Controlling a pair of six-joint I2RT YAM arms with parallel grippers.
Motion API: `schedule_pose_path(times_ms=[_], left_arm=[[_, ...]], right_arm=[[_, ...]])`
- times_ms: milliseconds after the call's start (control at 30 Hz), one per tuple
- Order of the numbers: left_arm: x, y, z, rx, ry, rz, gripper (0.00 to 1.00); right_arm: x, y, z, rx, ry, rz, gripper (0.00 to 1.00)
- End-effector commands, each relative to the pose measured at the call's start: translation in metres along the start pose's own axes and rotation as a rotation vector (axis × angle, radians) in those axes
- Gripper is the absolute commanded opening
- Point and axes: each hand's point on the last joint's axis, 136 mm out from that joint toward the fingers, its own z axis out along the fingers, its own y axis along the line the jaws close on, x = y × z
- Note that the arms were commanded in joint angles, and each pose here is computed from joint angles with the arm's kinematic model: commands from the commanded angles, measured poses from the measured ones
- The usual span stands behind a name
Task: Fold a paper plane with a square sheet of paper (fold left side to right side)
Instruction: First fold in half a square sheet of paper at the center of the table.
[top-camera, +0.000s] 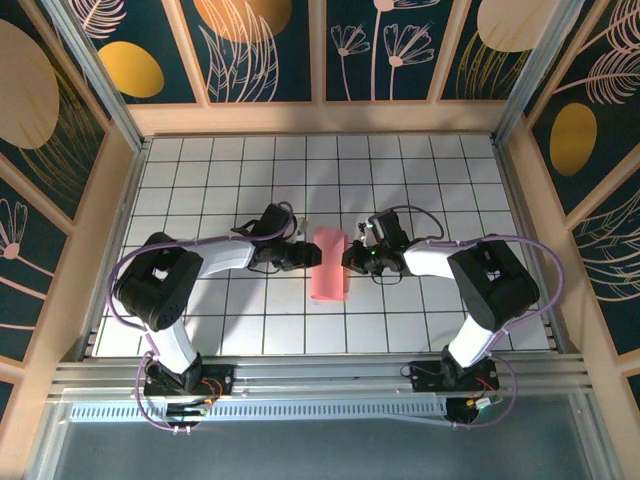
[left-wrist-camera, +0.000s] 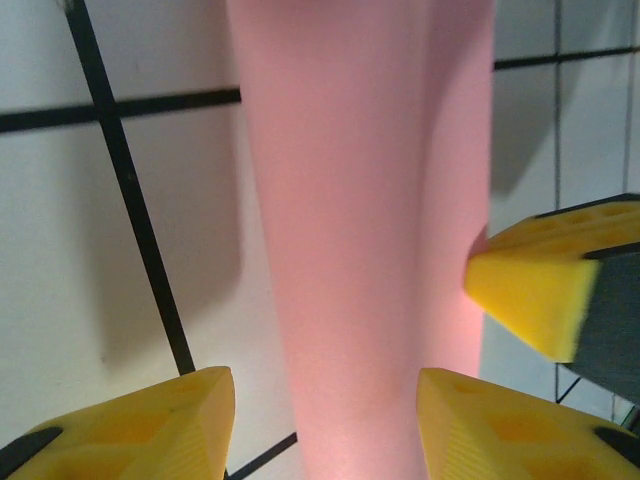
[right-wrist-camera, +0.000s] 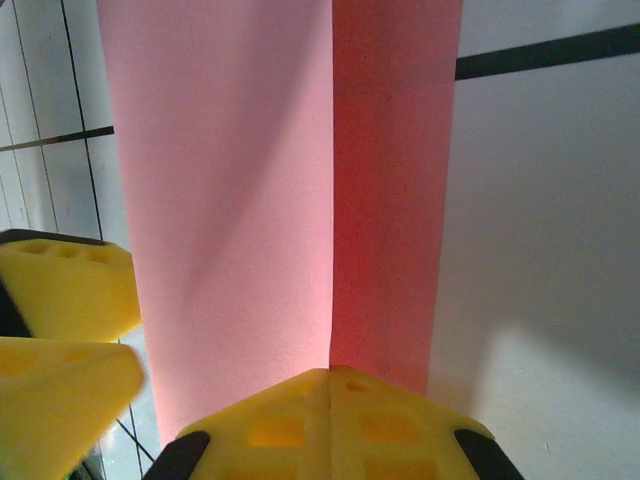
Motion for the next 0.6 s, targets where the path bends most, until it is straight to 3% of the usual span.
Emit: schedule_pose_path(times_ms=[0,367,567], left_arm=[[-0.002,-0.005,0.006,0.002,0.017,-0.009,0.49],[0.007,0.015,0.017,-0.088,0.052,-0.031,0.4],[0.005,0.014,0.023,-0.135,0.059,-0.02,0.36]], right_arm=[[-0.004,0.005,-0.003,0.017,-0.012,-0.03,0.0],[-0.005,0.004,-0.004,0.025,-0.012,-0.027,0.0],[-0.007,0.007,-0.01,0.035,-0.023,-0.031,0.16]])
